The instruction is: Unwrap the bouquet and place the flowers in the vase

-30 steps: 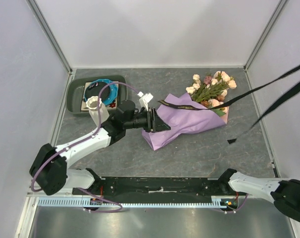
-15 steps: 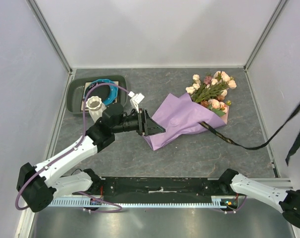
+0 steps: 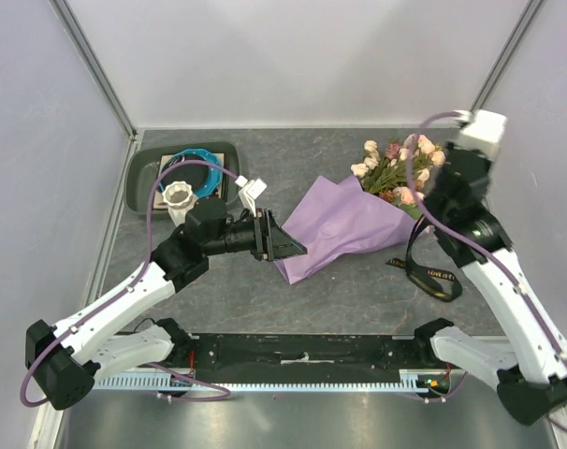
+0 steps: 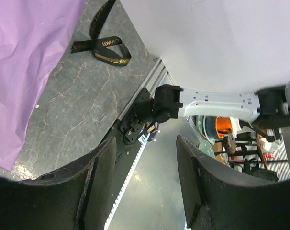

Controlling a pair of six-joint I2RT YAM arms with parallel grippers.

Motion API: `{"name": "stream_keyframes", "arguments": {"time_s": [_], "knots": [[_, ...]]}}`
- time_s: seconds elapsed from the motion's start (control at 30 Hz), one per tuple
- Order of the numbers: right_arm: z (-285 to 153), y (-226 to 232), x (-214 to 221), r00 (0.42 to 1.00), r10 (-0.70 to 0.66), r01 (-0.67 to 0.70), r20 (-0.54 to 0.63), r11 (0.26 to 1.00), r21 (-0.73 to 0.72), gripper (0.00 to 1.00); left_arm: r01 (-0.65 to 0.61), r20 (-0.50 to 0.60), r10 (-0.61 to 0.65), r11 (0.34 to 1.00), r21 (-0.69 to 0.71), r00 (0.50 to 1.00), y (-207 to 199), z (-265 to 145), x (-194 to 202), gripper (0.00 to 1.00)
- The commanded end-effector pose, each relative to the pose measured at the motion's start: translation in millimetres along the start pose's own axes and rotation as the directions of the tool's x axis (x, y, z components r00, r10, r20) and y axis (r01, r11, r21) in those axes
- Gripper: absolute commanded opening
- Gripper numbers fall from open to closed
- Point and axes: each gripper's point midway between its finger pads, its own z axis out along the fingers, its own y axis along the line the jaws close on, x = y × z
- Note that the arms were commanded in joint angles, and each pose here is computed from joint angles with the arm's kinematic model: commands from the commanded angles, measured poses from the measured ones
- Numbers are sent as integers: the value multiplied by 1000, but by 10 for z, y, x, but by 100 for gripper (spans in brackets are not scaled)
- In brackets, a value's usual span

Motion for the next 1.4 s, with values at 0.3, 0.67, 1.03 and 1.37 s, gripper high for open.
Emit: {"name": "stream_keyframes", "arguments": {"time_s": [0.3,0.67,1.03,1.37], "knots": [[-122,-1606,439,880,433,-471,197,734,490,0,-5,3,5,1000,3,1000,-139,-46,-74,61],[-195,404,1618,758,531,-634,-380,736,-236,0,-31,20,30,999,38,999,-220,-195,1,61],[-427,1054,2968,631,391,-675,-670,703,-225,0,-42,13,42,998,35,999,-168,-207,60,62],[-317,933,3767,437,477,-608,-762,781,140,0,-77,-4,77,997,28,997,-99,-202,119,62]]}}
